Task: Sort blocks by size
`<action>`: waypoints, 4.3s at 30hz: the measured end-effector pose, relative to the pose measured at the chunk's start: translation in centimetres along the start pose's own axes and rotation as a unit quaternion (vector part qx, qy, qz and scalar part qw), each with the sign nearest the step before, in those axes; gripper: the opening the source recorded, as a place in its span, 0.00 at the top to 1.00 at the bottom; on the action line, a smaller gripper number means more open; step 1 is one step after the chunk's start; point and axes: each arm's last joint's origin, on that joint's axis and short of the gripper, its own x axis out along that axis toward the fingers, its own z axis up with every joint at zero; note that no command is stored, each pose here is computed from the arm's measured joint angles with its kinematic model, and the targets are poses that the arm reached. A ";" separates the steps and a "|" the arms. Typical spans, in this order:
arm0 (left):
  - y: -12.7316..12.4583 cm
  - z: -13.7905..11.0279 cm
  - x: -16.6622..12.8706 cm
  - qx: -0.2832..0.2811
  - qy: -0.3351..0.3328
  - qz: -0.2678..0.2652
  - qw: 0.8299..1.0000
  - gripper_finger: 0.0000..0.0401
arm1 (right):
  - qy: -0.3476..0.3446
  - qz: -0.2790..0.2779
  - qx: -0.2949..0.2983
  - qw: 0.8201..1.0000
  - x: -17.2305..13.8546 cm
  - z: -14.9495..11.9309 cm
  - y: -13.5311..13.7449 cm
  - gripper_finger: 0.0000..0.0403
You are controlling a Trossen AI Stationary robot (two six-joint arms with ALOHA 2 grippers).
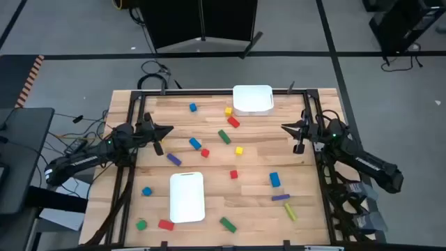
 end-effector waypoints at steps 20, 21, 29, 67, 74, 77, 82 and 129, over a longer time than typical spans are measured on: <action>0.0 0.0 0.0 0.000 0.000 0.000 1.000 0.97 | 0.000 0.000 0.000 1.000 0.0 0.0 0.0 0.89; 0.0 0.0 0.0 0.000 0.000 0.000 1.000 0.97 | 0.000 0.000 0.000 1.000 0.0 0.0 0.0 0.89; 0.0 0.0 0.0 0.000 0.000 0.000 1.000 0.97 | 0.000 0.000 0.000 1.000 0.0 0.0 0.0 0.89; -1.3 3.3 -0.7 -0.278 -0.103 -0.232 0.926 0.97 | -0.027 -0.006 -0.013 1.000 0.0 0.6 -0.1 0.89; -1.1 3.2 -0.1 -0.298 -0.080 -0.168 0.936 0.95 | -0.088 -0.019 -0.023 0.996 -0.2 1.8 -0.3 0.89; -1.2 5.0 -0.1 -0.271 -0.098 -0.161 0.944 0.89 | -0.119 -0.017 0.036 0.992 -0.3 2.4 -0.4 0.89; -1.2 7.7 0.4 -0.212 -0.028 -0.121 0.969 0.71 | -0.154 -0.010 0.103 0.983 -0.5 3.0 -0.5 0.89; 2.2 3.8 6.8 -0.067 0.626 0.212 0.748 0.13 | -0.124 0.015 0.249 0.960 -0.3 2.5 -0.3 0.89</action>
